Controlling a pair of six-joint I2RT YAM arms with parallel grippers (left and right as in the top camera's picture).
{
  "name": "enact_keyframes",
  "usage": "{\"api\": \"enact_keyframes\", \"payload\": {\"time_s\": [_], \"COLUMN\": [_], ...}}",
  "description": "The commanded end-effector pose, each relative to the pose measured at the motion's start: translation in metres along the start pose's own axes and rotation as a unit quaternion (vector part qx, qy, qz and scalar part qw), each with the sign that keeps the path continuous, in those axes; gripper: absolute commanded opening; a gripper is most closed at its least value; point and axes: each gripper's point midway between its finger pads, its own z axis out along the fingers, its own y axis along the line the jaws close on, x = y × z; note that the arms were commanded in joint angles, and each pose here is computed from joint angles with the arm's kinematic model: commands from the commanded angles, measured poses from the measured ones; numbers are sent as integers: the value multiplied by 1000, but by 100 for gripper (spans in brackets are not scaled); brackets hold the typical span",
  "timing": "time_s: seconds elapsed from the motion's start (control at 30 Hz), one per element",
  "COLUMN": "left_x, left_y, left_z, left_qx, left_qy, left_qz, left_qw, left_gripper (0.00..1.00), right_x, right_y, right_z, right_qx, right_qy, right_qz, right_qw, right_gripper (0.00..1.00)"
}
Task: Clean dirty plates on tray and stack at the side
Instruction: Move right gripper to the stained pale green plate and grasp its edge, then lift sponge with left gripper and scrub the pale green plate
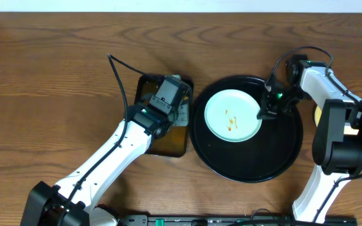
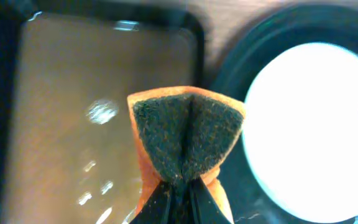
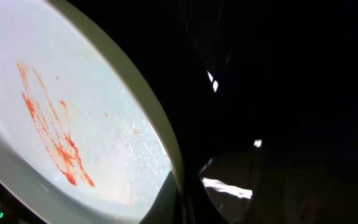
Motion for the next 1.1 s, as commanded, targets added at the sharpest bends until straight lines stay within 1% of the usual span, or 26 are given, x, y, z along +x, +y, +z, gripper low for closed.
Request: {"api": "enact_keyframes", "payload": {"time_s": [0.0, 0.17, 0.37, 0.43, 0.53, 0.6, 0.7, 0.8, 0.9, 1.0, 1.07], "left_x": [-6, -7, 20, 36, 54, 67, 86, 99, 100, 91, 83], "left_y": [-32, -69, -111, -132, -140, -139, -141, -133, -107, -77, -61], "left_z": [2, 15, 45, 56, 73, 84, 95, 107, 117, 121, 122], "left_qx": [68, 107, 143, 177, 184, 174, 178, 162, 108, 57, 40], "left_qy": [-13, -35, -14, 10, 44, 65, 101, 121, 119, 111, 109], "left_qz": [10, 37, 57, 48, 8, -15, -17, -15, -22, -37, -49], "left_qw": [998, 993, 988, 983, 982, 982, 979, 979, 987, 991, 992], "left_gripper": [8, 8, 8, 8, 8, 8, 8, 8, 8, 8, 8], "right_x": [11, 17, 19, 19, 19, 19, 19, 19, 19, 19, 19], "right_y": [10, 21, 26, 22, 22, 21, 21, 21, 21, 21, 21], "right_z": [9, 15, 19, 20, 20, 20, 20, 20, 20, 20, 20], "right_qx": [-3, 3, 19, 31, 32, 33, 33, 34, 33, 34, 34], "right_qy": [31, 43, 49, 47, 47, 47, 47, 47, 48, 47, 48], "right_qz": [-4, -20, -27, -19, -15, -15, -15, -15, -15, -15, -15], "right_qw": [1000, 999, 998, 998, 998, 998, 998, 998, 998, 998, 998], "right_gripper": [1, 1, 1, 1, 1, 1, 1, 1, 1, 1, 1]}}
